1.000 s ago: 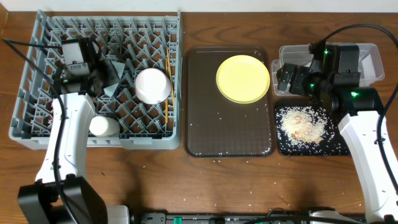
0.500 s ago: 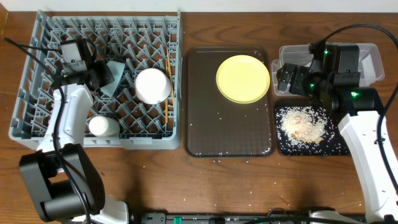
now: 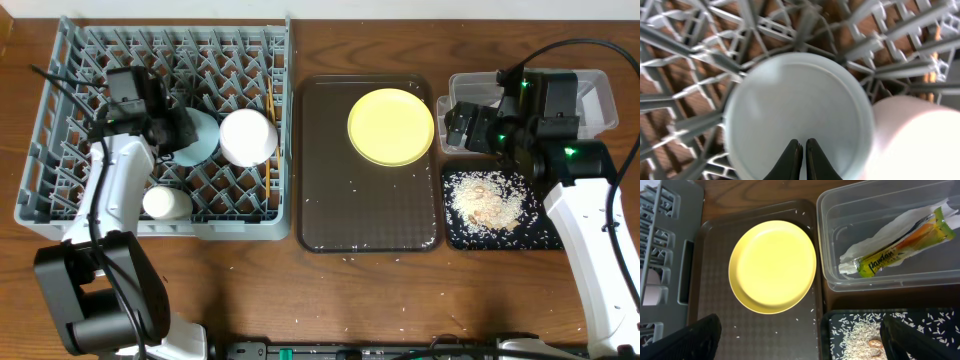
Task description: Sort waste into correct bins and load items into the dishwasher
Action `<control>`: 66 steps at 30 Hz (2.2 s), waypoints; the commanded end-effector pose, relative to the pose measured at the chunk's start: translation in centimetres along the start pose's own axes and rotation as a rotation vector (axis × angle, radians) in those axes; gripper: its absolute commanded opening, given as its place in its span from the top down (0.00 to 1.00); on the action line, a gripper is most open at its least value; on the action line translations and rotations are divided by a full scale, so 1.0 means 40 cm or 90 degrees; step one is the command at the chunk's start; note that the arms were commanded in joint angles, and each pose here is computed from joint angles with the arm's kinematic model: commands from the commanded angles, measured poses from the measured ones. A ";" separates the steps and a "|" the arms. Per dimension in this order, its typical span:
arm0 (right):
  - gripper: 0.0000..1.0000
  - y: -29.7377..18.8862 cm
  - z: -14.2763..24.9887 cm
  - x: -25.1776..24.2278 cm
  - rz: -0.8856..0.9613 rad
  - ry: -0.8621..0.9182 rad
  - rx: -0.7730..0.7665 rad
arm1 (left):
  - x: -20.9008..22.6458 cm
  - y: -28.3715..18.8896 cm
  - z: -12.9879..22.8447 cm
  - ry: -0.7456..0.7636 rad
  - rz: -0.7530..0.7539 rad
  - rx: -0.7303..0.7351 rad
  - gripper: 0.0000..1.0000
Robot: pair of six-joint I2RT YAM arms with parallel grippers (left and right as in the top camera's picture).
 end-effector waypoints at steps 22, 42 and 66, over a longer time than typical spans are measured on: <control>0.01 -0.010 -0.008 -0.003 0.007 0.002 -0.010 | -0.090 -0.187 0.009 0.103 -0.063 -0.161 0.92; 0.01 -0.010 -0.008 -0.003 0.007 0.002 -0.010 | -0.076 0.037 0.053 0.129 -0.076 0.007 0.92; 0.01 -0.010 -0.008 -0.003 0.007 0.002 -0.010 | -0.264 -0.012 0.156 0.248 0.080 0.046 0.92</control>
Point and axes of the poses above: each gripper's point midway between its finger pads, its own y axis out along the fingers, its own x axis along the line the jaws close on, z = x × y, the point moved 10 cm from there along -y, back along the fingers, and after that the axes turned 11 degrees about -y, right-handed, at the moved point
